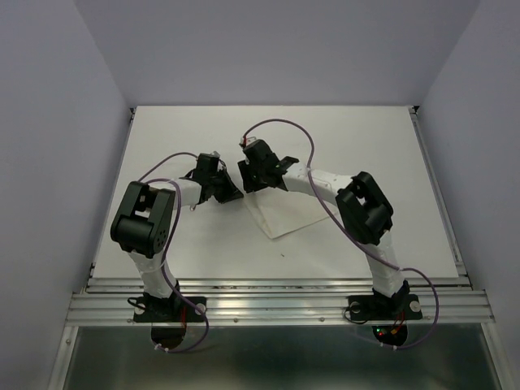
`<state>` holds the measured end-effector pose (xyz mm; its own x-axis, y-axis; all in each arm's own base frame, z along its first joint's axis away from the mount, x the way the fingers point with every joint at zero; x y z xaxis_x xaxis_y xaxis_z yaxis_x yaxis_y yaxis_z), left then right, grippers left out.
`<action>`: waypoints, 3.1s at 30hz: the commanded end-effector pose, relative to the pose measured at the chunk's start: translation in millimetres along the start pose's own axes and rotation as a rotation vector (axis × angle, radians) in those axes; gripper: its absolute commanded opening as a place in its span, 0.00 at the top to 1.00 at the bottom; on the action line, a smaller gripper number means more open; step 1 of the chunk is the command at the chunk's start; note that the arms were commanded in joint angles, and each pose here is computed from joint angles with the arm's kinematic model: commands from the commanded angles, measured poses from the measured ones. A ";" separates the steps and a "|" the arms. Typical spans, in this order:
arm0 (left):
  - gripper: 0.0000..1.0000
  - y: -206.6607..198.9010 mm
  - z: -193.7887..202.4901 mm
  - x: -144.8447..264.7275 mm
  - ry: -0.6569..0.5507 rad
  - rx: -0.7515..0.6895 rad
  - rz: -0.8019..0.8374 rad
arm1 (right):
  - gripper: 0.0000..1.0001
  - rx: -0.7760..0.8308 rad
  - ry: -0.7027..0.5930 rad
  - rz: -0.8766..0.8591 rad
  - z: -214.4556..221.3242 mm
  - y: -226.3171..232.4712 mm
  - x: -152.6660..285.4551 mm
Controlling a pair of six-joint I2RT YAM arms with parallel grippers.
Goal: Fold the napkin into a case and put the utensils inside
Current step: Turn over the upper triangle folded napkin at the center of the board.
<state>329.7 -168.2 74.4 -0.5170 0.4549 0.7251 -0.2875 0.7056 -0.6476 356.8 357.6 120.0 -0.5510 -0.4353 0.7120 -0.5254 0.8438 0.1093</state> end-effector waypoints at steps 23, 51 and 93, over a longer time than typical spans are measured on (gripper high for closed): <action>1.00 6.5 0.2 -3.1 -0.018 -0.032 -0.018 | 0.99 0.020 -0.094 0.009 -23.4 13.8 20.9; 1.00 4.3 3.3 27.7 -0.053 -0.035 -0.050 | 0.99 0.019 -0.070 -0.050 -17.2 42.4 13.0; 1.00 21.7 3.6 7.3 -0.033 -0.038 -0.114 | 0.99 0.021 -0.135 -0.080 -36.7 57.8 45.5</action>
<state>318.3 -155.6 73.7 -0.5328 0.3851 0.7535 -0.2999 0.7467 -0.5937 328.3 387.8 150.7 -0.5594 -0.4908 0.6680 -0.5697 0.8130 0.1203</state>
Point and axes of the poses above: each gripper's point midway between its finger pads, its own x axis back along the fingers, its own y axis along the line the jaws close on, z = x × y, the point moved 7 cm from there along x, back along the fingers, and after that the axes turned 6 degrees about x, right-handed, at the moved point
